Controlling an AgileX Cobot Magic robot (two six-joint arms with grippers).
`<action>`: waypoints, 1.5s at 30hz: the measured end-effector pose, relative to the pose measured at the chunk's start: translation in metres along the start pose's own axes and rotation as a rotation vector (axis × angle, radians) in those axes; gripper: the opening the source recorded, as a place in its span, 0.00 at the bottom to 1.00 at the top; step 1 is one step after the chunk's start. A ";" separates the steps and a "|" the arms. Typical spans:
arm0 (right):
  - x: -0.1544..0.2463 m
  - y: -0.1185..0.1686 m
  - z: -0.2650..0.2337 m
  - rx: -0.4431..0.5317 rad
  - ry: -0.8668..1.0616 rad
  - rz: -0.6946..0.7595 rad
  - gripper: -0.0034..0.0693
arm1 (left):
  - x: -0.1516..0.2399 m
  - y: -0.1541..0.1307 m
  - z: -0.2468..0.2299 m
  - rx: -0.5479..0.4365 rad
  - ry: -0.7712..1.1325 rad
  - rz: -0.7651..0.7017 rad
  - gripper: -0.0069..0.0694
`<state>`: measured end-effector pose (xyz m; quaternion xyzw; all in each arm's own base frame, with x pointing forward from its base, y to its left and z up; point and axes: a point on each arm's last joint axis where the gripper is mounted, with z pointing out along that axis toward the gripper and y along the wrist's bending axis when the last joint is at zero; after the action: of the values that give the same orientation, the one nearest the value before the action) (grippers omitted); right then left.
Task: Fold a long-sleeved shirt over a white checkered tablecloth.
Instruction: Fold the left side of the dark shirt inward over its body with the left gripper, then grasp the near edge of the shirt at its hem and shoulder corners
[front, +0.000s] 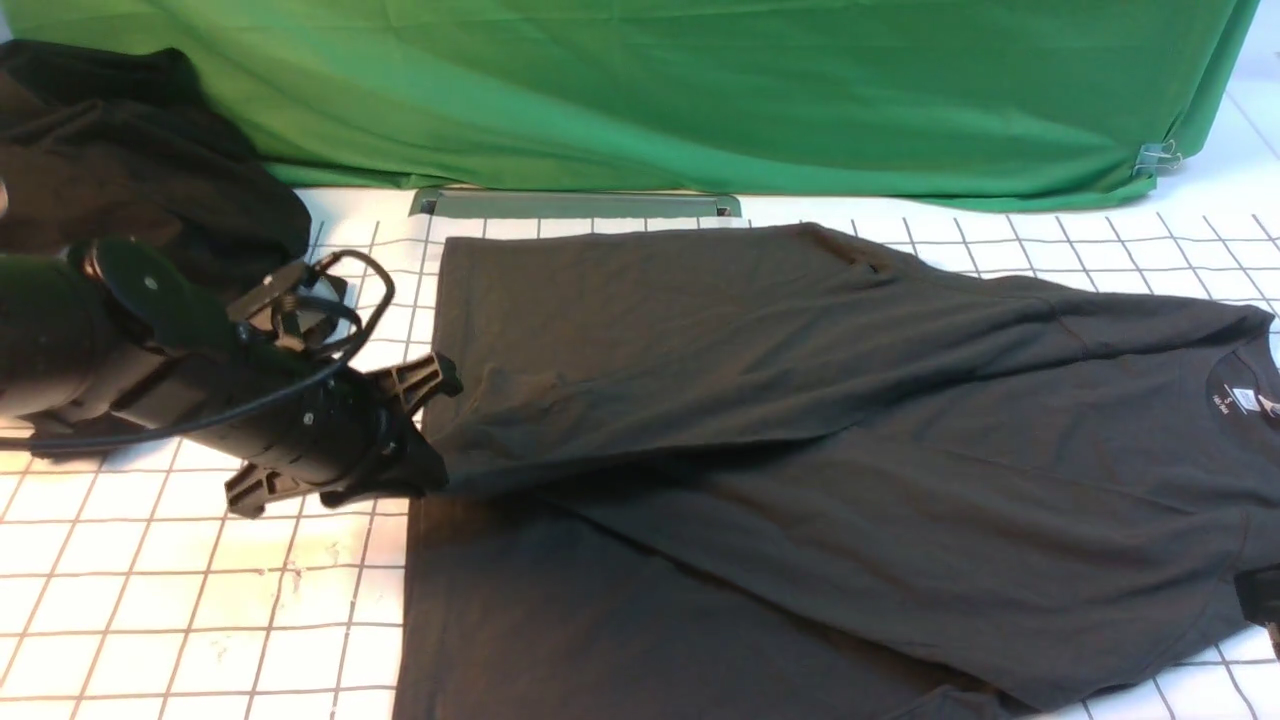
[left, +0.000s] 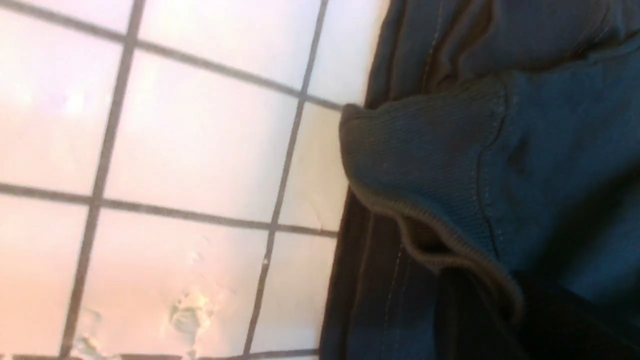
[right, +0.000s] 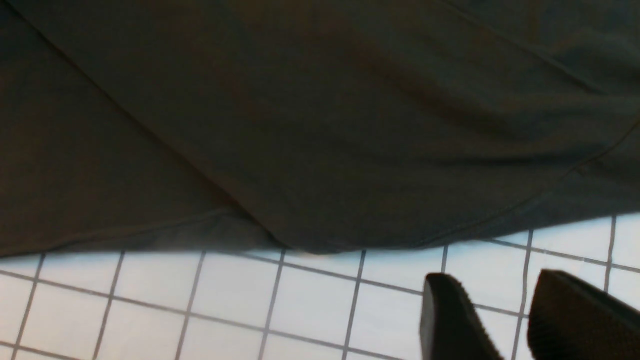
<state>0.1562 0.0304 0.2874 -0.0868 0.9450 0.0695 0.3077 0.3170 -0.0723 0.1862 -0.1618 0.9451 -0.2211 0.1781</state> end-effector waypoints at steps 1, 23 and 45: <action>0.000 0.000 0.000 0.000 0.000 0.000 0.37 | 0.000 0.000 0.000 -0.001 0.002 0.002 0.30; -0.005 -0.001 0.001 0.006 -0.049 0.000 0.38 | 0.116 -0.001 -0.026 -0.157 0.533 0.208 0.62; -0.002 -0.001 0.008 0.007 -0.079 0.014 0.38 | 0.140 0.000 -0.010 -0.192 0.434 0.134 0.58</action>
<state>0.1621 0.0306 0.2822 -0.0762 0.9330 0.0718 0.3444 0.1895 -0.1220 0.1572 -0.0637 0.9865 -0.1477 -0.0309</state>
